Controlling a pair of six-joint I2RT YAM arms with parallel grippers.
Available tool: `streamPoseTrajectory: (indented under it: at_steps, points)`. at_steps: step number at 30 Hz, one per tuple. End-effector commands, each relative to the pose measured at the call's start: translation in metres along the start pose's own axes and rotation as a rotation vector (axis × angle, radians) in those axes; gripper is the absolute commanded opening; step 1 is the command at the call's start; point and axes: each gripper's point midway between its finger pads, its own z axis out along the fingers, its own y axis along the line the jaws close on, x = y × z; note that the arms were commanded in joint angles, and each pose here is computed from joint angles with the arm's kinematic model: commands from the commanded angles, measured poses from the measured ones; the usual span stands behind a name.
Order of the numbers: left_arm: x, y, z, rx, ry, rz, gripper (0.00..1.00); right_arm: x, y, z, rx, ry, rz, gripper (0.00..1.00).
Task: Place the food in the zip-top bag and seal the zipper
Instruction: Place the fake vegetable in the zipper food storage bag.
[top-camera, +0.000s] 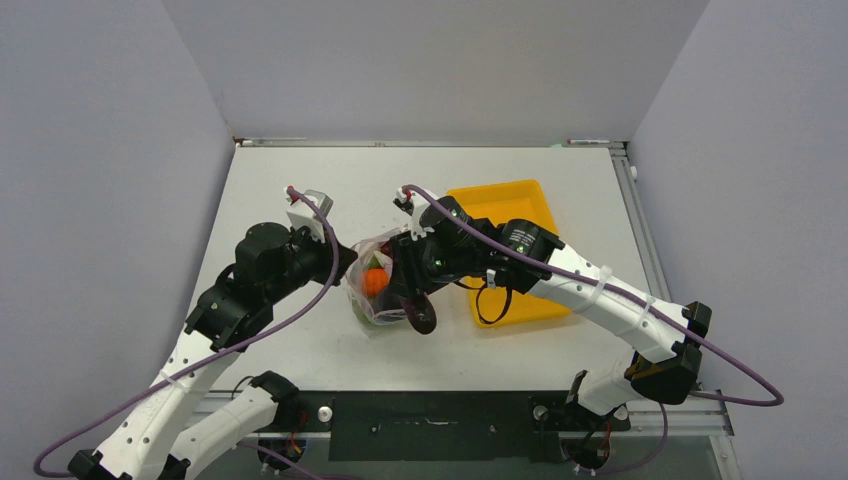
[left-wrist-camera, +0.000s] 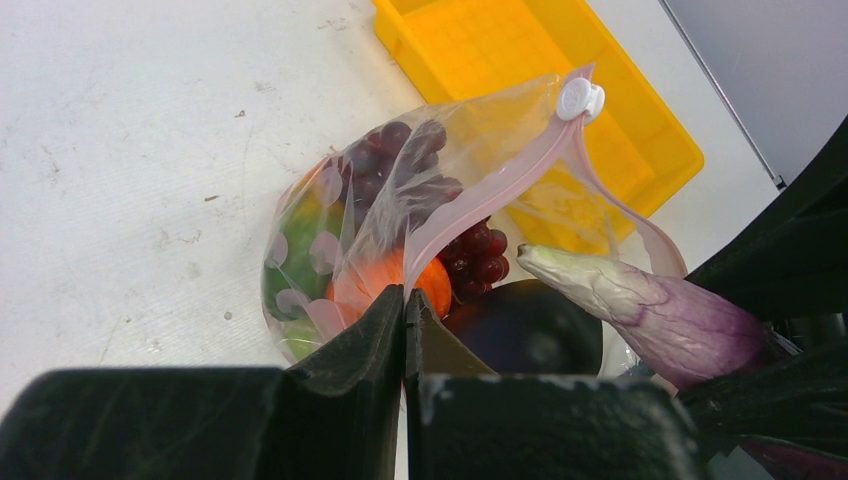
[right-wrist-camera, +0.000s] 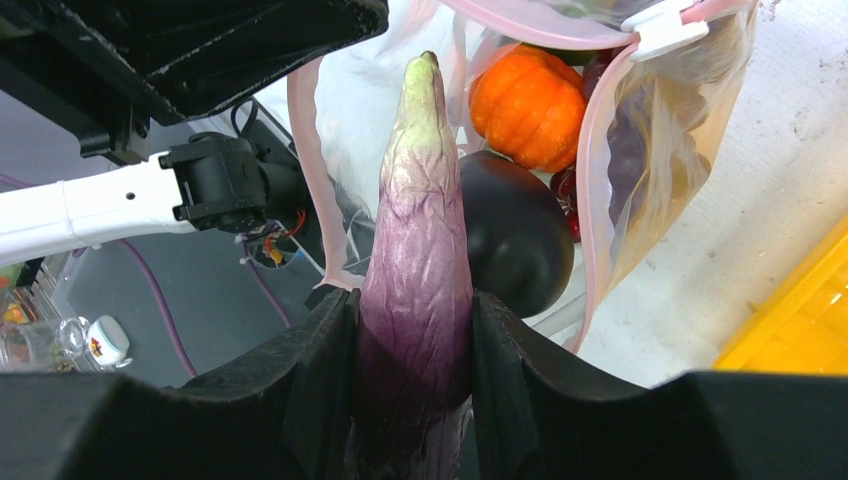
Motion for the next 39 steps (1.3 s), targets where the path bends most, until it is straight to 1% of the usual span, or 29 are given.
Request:
streamPoseTrajectory:
  at_steps: [1,7,13,21,31,39]
  points:
    - [-0.015,-0.002,0.001,0.007,-0.055,-0.008,0.00,0.008,0.003,-0.012,-0.016,0.014,-0.015,0.05]
    - [-0.015,-0.004,0.000,0.015,-0.058,-0.007,0.00,0.009,-0.003,0.002,0.034,0.048,0.017,0.07]
    - [-0.015,-0.007,0.000,0.034,-0.053,-0.007,0.00,-0.004,-0.005,0.017,0.078,0.056,0.038,0.08]
    - [-0.012,-0.014,0.001,0.075,-0.039,-0.012,0.00,-0.027,-0.027,0.036,0.174,0.048,0.113,0.05]
    - [-0.011,-0.025,0.000,0.136,-0.029,-0.022,0.00,-0.043,-0.057,0.068,0.170,-0.065,0.298,0.05]
    - [-0.009,-0.030,0.001,0.164,-0.018,-0.030,0.00,-0.055,-0.055,0.087,0.128,-0.148,0.417,0.06]
